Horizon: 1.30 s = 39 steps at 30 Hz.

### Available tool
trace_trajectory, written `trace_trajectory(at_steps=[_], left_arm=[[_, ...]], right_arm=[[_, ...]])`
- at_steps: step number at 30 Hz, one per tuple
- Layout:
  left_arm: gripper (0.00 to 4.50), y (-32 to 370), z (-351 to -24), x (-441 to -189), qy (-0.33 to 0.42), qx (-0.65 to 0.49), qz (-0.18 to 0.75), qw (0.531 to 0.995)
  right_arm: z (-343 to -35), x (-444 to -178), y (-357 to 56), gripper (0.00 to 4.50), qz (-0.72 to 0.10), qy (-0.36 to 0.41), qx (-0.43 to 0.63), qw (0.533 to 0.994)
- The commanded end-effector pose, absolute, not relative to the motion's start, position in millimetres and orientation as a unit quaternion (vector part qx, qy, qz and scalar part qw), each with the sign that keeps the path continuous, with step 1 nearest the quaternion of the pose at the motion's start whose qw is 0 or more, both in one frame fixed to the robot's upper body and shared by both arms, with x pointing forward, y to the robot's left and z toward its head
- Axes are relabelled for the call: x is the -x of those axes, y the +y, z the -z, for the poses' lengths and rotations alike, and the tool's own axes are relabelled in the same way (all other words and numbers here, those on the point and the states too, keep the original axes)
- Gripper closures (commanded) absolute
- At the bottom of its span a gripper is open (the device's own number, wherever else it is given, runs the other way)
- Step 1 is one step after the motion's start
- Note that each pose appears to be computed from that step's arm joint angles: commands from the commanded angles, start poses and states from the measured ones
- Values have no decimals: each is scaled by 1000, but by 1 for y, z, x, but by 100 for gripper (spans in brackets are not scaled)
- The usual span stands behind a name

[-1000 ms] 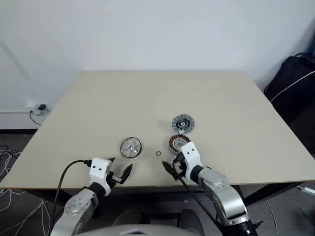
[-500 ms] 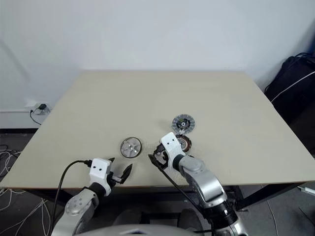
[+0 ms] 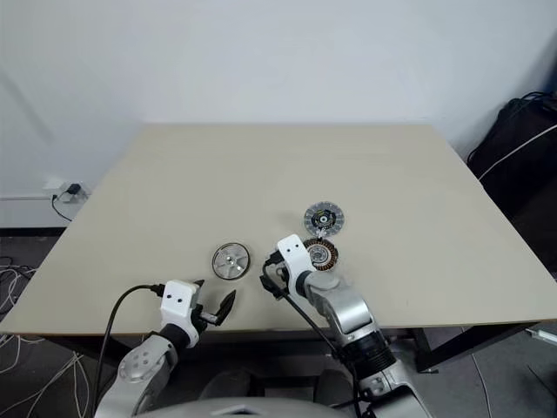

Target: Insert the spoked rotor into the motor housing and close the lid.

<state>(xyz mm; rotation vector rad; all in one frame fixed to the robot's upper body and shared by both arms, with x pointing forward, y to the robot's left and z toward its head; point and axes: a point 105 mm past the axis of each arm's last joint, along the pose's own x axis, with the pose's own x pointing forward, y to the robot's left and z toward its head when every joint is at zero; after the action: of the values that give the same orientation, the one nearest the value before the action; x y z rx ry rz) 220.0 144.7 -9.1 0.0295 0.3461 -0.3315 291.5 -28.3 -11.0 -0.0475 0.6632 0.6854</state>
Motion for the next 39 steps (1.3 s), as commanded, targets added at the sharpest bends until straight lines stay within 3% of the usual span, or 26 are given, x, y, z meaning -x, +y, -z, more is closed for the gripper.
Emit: trace_trajectory(at_steps=[1,6,7,10,17,30,34,39], left_arm=[[4,142,-6,-224,140,-19,165,976],[4,142,-6,-224,140,-20,166,976],[1,142,-6,-225,139,-21,166,976],[0,141,-6,-225,138,-21,166,976],[0,142,-7,-226,137,-22,165,977],[0,140,-5,-227,137,-19,168,976],[0,140,-5,-227,137,-19,167,976],[0,141,-5,-227,137,-19,165,976]], right_arm=[[1,-303,-26,0,-327,295,21,898],[9,-302,-29,0,-322,307,22,895],[10,-302,-30,18,-319,309,23,896],[12,-301,-32,90,-316,310,24,896],[14,-297,-40,326,-308,311,23,899],[9,-289,-39,326,-325,300,40,896],[9,-289,-38,382,-326,299,45,896],[1,-290,-32,382,-340,281,44,896]])
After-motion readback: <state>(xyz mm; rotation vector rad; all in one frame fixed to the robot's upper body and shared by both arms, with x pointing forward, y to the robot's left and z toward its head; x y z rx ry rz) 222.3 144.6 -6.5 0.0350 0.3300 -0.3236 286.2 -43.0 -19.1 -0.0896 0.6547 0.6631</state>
